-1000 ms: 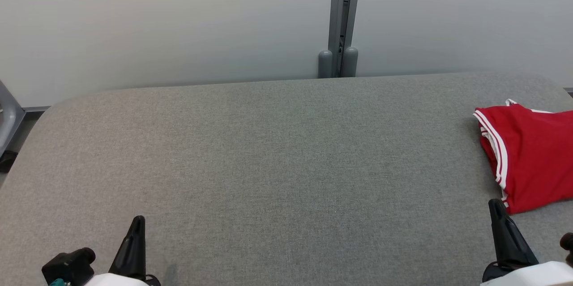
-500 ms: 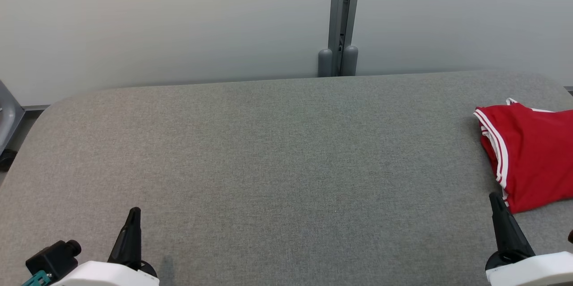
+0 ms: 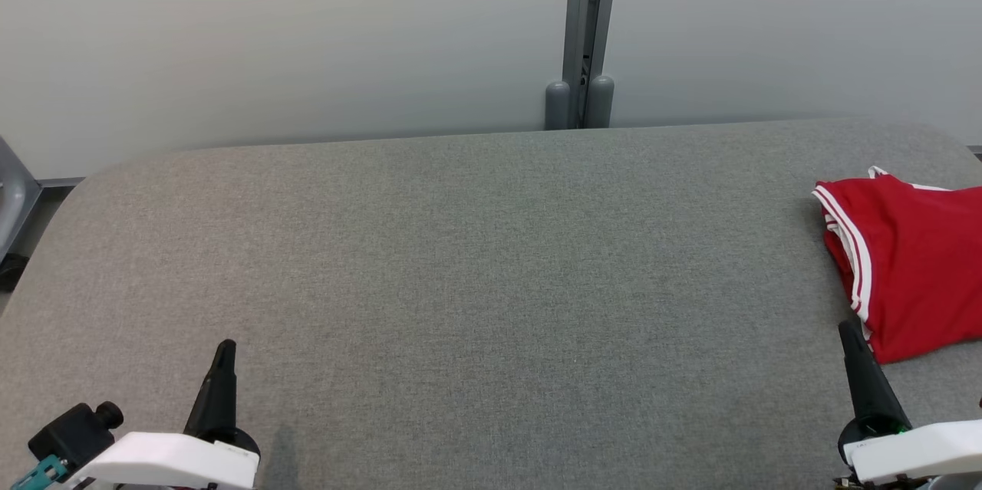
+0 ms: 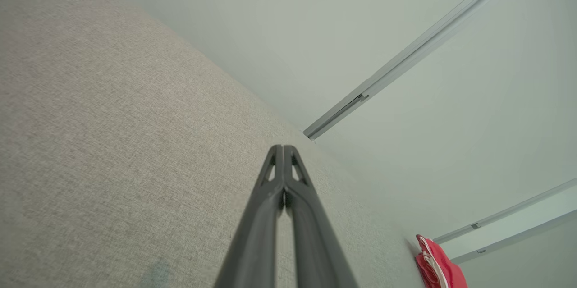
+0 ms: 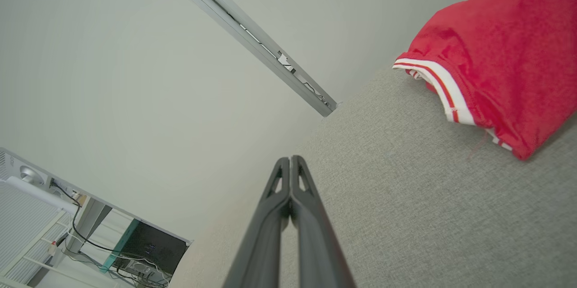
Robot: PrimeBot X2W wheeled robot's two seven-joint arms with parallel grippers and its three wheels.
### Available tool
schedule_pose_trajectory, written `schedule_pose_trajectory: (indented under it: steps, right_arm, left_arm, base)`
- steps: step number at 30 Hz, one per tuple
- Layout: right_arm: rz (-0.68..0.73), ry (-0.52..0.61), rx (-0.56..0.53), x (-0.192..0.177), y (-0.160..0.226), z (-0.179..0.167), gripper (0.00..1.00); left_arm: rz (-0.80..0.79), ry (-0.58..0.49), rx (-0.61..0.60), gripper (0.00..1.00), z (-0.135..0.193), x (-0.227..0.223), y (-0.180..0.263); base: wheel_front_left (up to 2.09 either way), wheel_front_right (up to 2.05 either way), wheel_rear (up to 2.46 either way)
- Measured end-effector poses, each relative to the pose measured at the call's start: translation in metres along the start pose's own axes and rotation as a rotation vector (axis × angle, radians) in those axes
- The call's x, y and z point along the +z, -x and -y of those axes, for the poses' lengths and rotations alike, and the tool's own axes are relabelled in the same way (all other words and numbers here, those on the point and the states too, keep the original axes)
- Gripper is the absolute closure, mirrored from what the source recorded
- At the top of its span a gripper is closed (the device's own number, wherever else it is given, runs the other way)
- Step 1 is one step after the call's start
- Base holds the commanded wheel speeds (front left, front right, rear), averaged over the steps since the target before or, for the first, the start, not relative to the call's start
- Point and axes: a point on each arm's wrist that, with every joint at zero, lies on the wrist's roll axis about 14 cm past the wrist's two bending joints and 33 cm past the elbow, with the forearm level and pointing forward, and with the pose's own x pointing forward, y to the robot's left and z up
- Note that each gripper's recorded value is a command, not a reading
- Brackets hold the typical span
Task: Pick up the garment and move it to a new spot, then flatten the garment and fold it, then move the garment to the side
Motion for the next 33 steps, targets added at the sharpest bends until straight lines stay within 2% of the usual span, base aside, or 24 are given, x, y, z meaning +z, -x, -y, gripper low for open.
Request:
schedule_pose_trajectory:
  steps: [33]
  right_arm:
    - [0.001, -0.348, -0.001, 0.001, -0.016, 0.001, 1.0]
  left_arm:
    - [0.008, 0.367, -0.041, 1.0, 0.007, 0.008, -0.014]
  base:
    - [0.0, 0.0, 0.0]
